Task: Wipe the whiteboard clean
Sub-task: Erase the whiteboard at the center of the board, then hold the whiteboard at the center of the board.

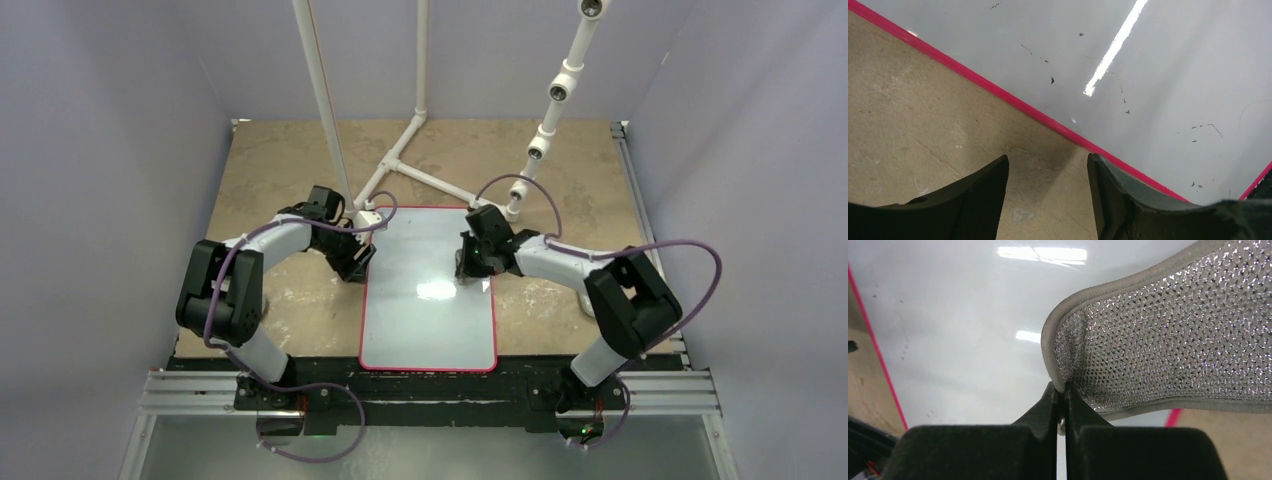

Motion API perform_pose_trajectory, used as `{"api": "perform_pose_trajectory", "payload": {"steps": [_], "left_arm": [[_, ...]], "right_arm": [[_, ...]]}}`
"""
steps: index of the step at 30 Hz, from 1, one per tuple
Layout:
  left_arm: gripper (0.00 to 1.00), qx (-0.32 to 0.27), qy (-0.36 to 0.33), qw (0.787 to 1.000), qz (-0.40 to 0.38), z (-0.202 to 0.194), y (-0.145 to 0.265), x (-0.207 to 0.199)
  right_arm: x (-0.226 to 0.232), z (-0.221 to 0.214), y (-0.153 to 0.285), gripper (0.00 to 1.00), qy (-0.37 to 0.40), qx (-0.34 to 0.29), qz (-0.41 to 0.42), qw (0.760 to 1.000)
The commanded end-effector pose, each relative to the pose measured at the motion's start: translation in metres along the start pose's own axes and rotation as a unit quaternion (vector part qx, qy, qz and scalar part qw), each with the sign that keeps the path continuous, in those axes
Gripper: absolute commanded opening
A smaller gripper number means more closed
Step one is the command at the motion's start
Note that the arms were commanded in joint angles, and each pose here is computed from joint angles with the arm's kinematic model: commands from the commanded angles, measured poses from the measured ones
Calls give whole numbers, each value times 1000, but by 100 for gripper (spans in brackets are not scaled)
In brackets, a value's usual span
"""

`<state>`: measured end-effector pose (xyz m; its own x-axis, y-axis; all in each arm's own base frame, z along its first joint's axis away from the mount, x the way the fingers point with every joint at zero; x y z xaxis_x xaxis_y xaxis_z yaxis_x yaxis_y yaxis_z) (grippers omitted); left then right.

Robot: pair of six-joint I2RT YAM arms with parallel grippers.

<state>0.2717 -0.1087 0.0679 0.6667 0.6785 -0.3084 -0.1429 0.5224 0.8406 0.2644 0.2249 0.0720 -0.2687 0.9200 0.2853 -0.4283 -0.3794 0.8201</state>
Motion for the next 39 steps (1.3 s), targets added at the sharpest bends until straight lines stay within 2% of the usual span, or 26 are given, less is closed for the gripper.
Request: {"api": "perform_pose_trajectory", "payload": {"steps": [1, 5, 8, 14, 18, 26, 32, 36, 39], "left_arm": [[58, -25, -18, 1000, -2, 12, 12, -4], [58, -21, -15, 1000, 0, 6, 9, -4], [58, -14, -14, 1000, 2, 4, 7, -3], [58, -18, -18, 1000, -2, 5, 9, -4], [57, -16, -13, 1000, -9, 6, 7, -5], [57, -14, -21, 1000, -8, 5, 11, -6], [58, -10, -23, 1000, 1, 3, 11, -4], [61, -14, -12, 1000, 12, 5, 7, 1], [61, -10, -1, 1000, 8, 7, 1, 3]], "right_arm": [[-31, -30, 23, 0, -27, 32, -83, 996], [-47, -52, 24, 0, -56, 35, -123, 990], [-52, -48, 35, 0, -81, 2, -156, 984], [-9, 1, 97, 0, -66, -82, -111, 988], [-4, 9, 118, 0, -43, -56, -118, 991], [-13, -25, 66, 0, -20, 31, -99, 994], [-29, -23, 21, 0, -12, 42, -81, 996], [-20, 1, -1, 0, 31, 7, 2, 999], [-19, 15, -9, 0, 50, 16, 20, 998]]}}
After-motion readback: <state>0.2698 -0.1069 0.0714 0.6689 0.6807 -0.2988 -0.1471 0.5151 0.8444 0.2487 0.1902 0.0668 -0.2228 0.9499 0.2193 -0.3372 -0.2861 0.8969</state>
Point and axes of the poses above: each gripper's point midway between its finger pads, its own y axis back along the fingers, its own x axis along the line the jaws close on, z = x × y, the point moved 5 cm from there along y, back along the fingers, and after that the axes turned 12 degrees about y, right-handed, at the moved point
